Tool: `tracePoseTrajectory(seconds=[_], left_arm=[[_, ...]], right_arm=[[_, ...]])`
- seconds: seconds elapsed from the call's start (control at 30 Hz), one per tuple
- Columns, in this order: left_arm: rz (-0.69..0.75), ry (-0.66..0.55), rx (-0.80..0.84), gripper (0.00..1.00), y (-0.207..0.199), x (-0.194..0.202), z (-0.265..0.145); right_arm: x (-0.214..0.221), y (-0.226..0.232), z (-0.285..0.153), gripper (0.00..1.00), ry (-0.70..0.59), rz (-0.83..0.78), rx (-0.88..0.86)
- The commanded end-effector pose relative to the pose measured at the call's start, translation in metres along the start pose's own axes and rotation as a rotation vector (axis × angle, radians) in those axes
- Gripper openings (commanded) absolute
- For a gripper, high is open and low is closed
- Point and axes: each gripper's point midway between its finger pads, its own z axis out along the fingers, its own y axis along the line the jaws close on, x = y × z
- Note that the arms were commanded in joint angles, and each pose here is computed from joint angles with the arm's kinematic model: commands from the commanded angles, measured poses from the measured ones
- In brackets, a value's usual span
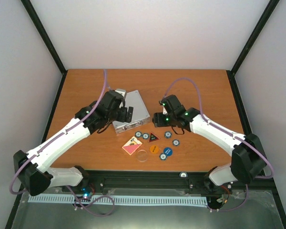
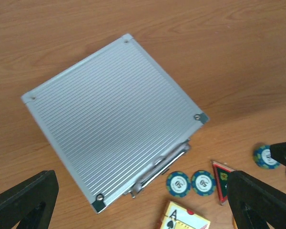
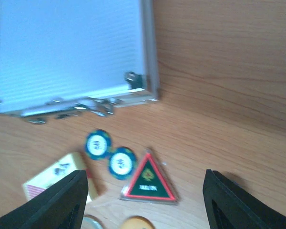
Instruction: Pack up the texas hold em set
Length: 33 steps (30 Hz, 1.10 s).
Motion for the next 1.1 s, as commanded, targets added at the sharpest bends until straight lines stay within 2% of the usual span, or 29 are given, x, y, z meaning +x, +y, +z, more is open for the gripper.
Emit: tracePoseTrajectory(seconds=[0.0,0.33,0.57,0.7,0.87,1.07], left_arm=[[-0.051,-0.045,-0.126,1.0,0.026,0.003,-0.003],[-0.156,-0.215,-0.262,1.0,0.069,0.001,-0.043],[-0.156,-0.202,-0.278,1.0,0.074,0.007,-0.047],[-0.155,-0.194,-0.268,1.0,0.072,0.011,-0.045],[-0.149,-0.195,-0.261,1.0,0.072,0.01,-0.047],[-0.153,-0.212,-0.251,1.0,0.072,0.009,-0.054]], right_arm=[[-0.016,0.041,0.006,0.68,-0.027,0.048,-0.216],[-0.021,0.092,0.028,0.65,0.021,0.206,-0.412],[-0.023,0.111,0.029,0.65,0.024,0.328,-0.446],[-0.017,0.122,0.04,0.54,0.065,0.378,-0.464],[-0.01,0.129,0.051,0.54,0.092,0.431,-0.438],[-0.014,0.122,0.05,0.55,0.025,0.479,-0.37]])
